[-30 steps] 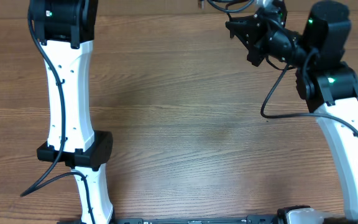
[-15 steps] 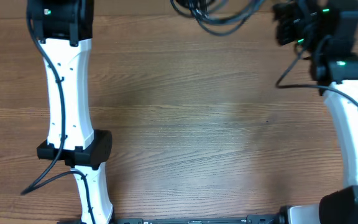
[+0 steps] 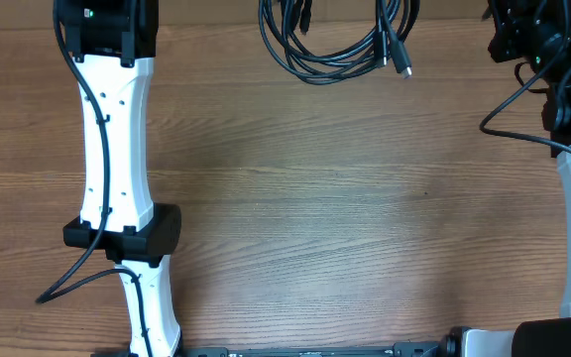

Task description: Untangle cables

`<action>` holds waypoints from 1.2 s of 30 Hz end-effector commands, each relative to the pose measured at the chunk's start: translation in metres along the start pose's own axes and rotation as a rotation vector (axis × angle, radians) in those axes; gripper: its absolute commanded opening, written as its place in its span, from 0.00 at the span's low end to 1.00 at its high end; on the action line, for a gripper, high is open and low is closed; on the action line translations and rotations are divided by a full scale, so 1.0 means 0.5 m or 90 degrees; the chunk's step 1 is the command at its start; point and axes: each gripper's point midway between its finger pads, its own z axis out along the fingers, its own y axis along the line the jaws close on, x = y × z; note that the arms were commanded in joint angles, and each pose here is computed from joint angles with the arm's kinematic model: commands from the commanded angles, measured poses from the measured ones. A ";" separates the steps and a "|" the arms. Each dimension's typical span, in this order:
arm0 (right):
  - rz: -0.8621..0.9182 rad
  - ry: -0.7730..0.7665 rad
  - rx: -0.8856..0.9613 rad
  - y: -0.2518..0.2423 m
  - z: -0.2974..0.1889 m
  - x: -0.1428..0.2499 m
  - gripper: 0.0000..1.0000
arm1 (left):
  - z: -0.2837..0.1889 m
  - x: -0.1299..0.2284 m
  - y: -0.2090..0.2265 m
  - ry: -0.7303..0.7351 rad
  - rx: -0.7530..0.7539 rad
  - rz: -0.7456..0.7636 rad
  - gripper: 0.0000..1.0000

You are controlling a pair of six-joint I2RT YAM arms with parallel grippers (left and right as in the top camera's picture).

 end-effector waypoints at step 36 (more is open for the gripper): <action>-0.052 -0.025 0.041 0.015 -0.072 -0.041 0.04 | -0.387 0.017 0.427 -0.377 -1.024 -0.060 1.00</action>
